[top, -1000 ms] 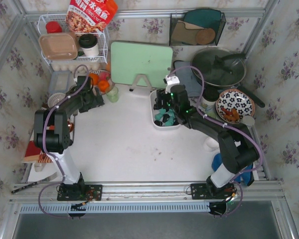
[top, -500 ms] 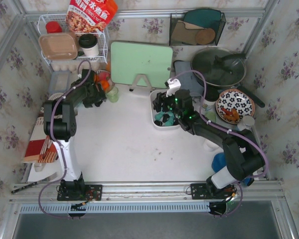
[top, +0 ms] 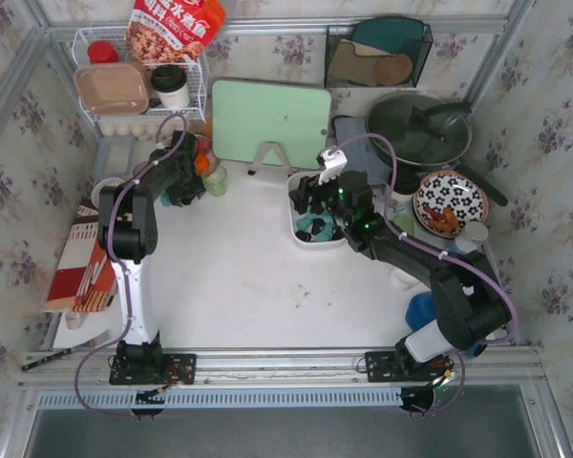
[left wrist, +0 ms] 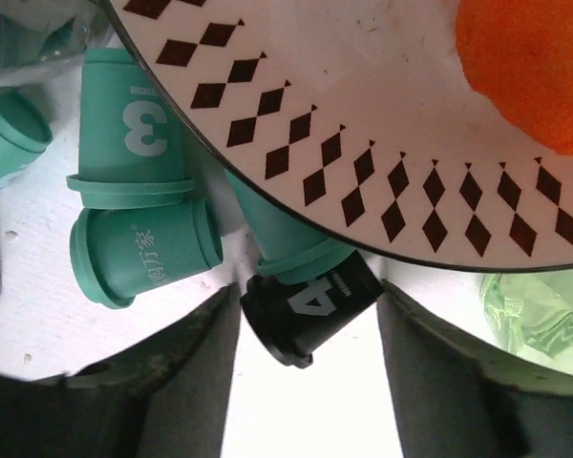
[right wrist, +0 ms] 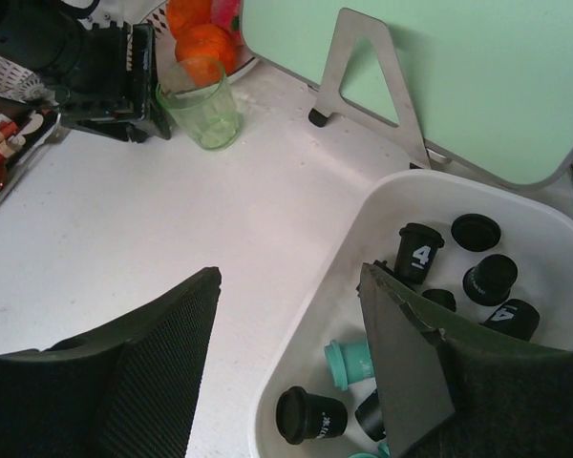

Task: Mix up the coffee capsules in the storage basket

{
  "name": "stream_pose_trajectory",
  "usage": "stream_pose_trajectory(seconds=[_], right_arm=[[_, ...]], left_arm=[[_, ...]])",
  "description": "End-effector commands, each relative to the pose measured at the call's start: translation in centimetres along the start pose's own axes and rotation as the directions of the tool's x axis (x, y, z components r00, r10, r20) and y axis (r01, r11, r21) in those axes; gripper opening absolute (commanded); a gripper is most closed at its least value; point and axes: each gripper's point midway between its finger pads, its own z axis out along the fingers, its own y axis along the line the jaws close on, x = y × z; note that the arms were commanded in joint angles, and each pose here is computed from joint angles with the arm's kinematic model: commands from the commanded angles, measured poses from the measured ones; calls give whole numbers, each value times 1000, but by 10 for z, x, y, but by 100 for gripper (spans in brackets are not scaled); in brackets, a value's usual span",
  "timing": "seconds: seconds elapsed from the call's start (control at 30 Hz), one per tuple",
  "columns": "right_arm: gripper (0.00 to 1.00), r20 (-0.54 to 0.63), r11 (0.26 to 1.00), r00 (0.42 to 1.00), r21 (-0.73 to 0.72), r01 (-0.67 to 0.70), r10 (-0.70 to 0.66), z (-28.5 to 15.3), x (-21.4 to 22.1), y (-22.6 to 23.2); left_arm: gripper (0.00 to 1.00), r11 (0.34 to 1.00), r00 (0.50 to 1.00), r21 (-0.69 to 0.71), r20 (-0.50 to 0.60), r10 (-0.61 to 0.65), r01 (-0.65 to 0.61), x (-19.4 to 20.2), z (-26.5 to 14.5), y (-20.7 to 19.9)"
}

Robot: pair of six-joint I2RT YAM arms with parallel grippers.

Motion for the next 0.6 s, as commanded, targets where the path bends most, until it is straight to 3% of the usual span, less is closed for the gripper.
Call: stream_pose_trajectory(seconds=[0.0,0.13,0.57], right_arm=[[68,41,1000,999,-26,-1,2,-1,-11,6],[68,40,999,999,-34,-4,5,-1,-12,7],[68,40,998,999,-60,-15,17,-2,-14,13]], left_arm=[[57,996,999,-78,-35,42,-44,13,-1,18],[43,996,998,-60,-10,59,-59,10,-8,18],[43,997,995,17,58,77,-78,19,-50,20]])
